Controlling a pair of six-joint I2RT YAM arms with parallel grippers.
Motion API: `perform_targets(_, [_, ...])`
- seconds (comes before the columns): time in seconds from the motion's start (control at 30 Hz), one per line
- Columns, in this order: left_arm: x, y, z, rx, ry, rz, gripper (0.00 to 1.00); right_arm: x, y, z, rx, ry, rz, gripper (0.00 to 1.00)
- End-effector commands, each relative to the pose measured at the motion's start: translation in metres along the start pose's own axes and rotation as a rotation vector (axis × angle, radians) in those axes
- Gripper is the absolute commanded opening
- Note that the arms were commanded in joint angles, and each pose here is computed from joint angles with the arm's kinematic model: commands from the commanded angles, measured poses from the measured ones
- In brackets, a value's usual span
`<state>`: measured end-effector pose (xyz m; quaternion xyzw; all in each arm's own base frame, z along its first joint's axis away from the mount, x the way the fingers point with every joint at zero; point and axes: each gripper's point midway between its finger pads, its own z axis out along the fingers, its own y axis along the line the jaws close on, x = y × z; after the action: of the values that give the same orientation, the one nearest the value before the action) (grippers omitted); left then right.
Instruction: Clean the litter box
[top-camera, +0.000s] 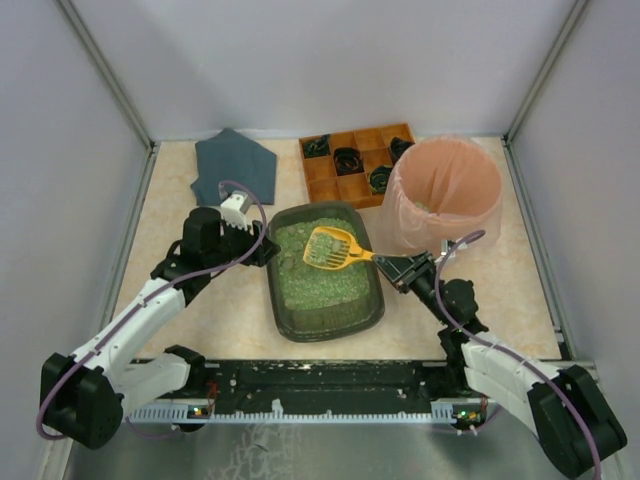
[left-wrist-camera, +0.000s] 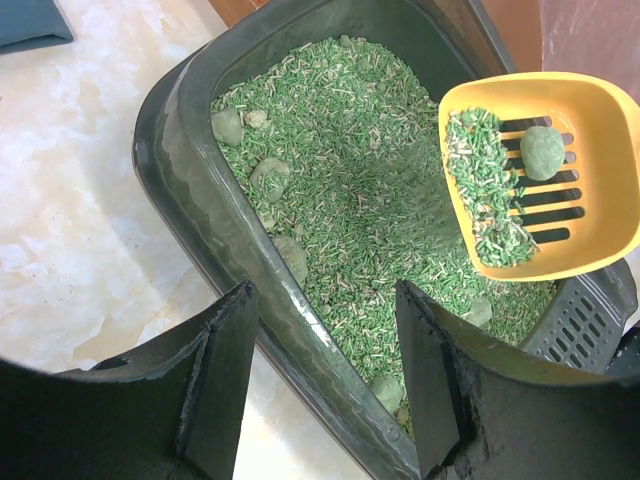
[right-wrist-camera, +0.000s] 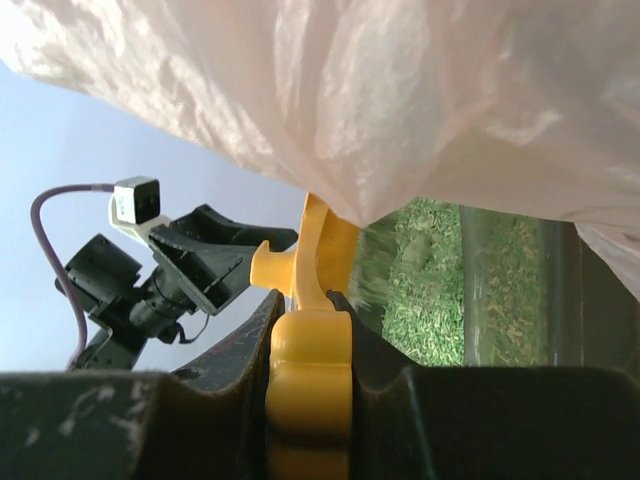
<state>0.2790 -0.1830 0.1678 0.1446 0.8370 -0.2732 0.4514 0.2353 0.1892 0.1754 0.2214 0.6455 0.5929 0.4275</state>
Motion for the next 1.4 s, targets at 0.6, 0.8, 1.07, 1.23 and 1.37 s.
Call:
perform_targets(0.6, [-0.006, 0.001, -0.002, -0.006, -0.034, 0.019, 0.65, -0.01, 0.033, 0.002, -0.104, 0.025, -0.052, 0.0])
perform_targets(0.8, [-0.01, 0.005, -0.004, -0.033, -0.047, 0.022, 0.7, -0.02, 0.02, -0.003, -0.063, -0.029, -0.029, 0.0])
perform_targets(1.07, [-0.01, 0.009, -0.007, -0.06, -0.058, 0.023, 0.79, -0.026, 0.026, -0.003, -0.085, -0.041, -0.029, 0.0])
perform_targets(1.23, [-0.014, 0.011, -0.009, -0.071, -0.078, 0.023, 0.84, -0.02, 0.036, -0.001, -0.13, 0.001, -0.018, 0.0])
perform_targets(1.37, [-0.011, 0.019, -0.01, -0.12, -0.074, 0.011, 0.87, -0.017, 0.049, 0.002, -0.122, 0.023, -0.048, 0.0])
